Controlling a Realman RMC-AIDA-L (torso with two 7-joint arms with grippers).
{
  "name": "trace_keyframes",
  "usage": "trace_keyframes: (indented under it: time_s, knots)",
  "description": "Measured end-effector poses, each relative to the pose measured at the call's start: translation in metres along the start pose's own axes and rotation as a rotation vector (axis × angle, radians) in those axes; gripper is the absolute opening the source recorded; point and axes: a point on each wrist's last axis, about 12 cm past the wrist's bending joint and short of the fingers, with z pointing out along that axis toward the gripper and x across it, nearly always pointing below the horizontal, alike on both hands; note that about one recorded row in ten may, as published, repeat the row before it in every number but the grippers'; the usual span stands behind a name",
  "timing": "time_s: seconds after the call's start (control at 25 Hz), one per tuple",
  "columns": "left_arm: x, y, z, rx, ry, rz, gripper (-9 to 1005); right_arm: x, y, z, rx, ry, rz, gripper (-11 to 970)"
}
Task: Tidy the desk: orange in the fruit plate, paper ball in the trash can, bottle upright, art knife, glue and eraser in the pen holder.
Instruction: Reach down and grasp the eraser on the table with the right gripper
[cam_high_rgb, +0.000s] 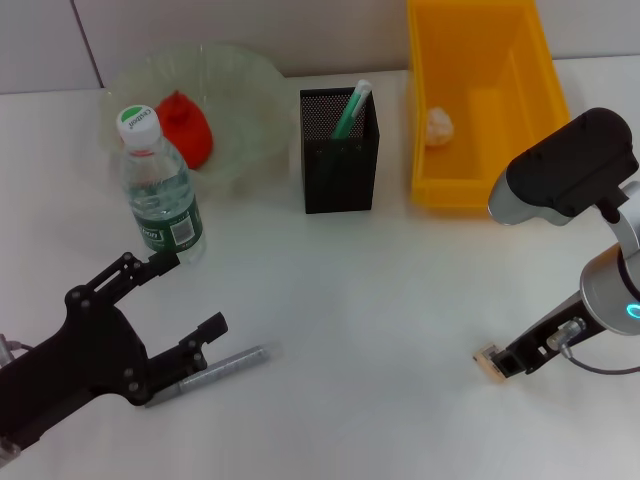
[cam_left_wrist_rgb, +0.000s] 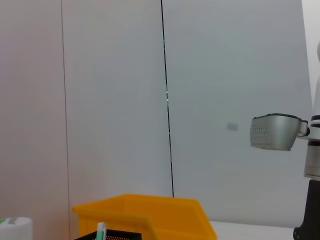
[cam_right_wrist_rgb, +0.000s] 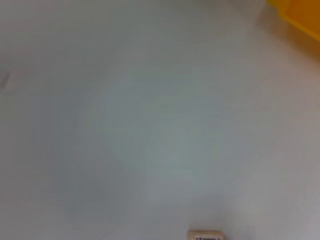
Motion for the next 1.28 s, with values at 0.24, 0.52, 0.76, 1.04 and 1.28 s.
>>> trace_keyframes:
  time_s: [0.24,0.52,0.76,1.04,1.28]
  knots:
    - [-0.001,0.001,0.002,0.004,-0.003,0.003,815,-0.002,0.003,-0.001,-0.003,-0.004,-0.014,497]
    - [-0.001,0.002,0.002,0.005,-0.003,0.002,814,-0.003,0.008,0.000,-0.019,0.000,-0.029,496]
    - [-0.001,0.002,0.002,0.005,-0.003,0.002,815,-0.004,0.009,0.006,-0.022,0.014,-0.034,495]
    - [-0.001,0.001,0.001,0.003,-0.002,0.002,814,-0.006,0.010,0.009,-0.024,0.020,-0.042,495]
    - [0.000,0.000,0.000,0.000,-0.001,0.001,814,-0.006,0.011,0.012,-0.026,0.023,-0.047,494]
